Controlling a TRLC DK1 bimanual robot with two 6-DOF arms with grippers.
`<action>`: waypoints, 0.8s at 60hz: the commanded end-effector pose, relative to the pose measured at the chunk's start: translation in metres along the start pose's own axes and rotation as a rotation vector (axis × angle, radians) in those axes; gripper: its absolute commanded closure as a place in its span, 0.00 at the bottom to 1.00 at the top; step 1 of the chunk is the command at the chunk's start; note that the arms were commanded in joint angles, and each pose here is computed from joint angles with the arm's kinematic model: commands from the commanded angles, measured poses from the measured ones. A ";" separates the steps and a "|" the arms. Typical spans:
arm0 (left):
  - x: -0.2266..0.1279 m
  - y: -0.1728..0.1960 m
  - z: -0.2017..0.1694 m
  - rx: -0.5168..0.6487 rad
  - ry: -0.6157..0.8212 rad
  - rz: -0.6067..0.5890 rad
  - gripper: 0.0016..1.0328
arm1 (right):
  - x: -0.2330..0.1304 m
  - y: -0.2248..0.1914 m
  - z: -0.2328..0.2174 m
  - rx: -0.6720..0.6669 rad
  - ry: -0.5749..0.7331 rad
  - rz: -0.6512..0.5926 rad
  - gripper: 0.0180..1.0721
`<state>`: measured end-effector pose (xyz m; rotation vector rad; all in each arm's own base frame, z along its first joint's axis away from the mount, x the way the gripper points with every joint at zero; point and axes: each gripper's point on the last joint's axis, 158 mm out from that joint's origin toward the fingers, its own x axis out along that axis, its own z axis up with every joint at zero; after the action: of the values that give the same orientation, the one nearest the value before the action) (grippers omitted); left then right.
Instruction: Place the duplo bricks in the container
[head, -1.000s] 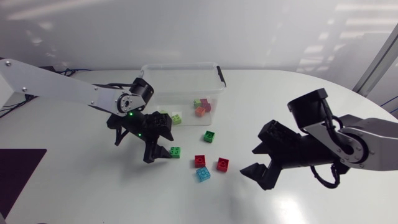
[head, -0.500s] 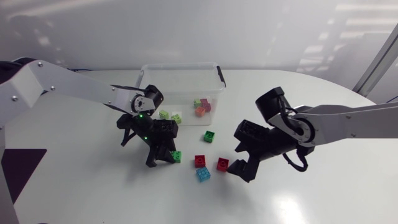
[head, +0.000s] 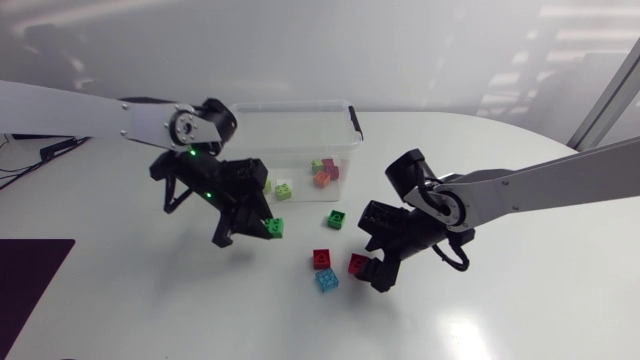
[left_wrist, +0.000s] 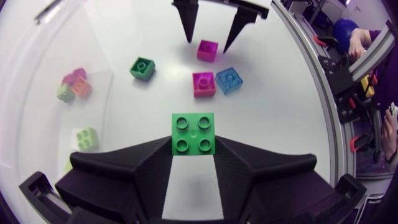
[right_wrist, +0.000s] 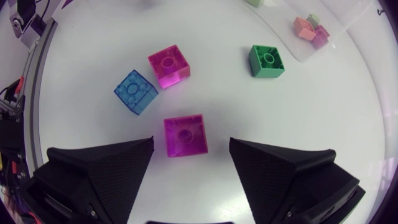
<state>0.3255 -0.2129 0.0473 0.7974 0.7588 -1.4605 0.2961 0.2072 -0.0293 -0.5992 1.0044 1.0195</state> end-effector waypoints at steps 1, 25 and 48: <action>-0.036 0.001 0.022 0.024 -0.050 0.072 0.72 | 0.010 0.002 0.004 -0.046 0.017 0.003 0.36; -0.110 0.084 0.048 -0.123 -0.205 0.344 0.71 | 0.001 0.006 0.001 -0.041 0.026 -0.011 0.75; -0.107 0.192 0.033 -0.308 -0.264 0.576 0.67 | -0.074 -0.005 0.046 -0.038 -0.064 -0.139 0.75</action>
<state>0.4964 -0.1939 0.1624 0.5582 0.4621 -0.9303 0.2997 0.2041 0.0341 -0.6603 0.9210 0.9477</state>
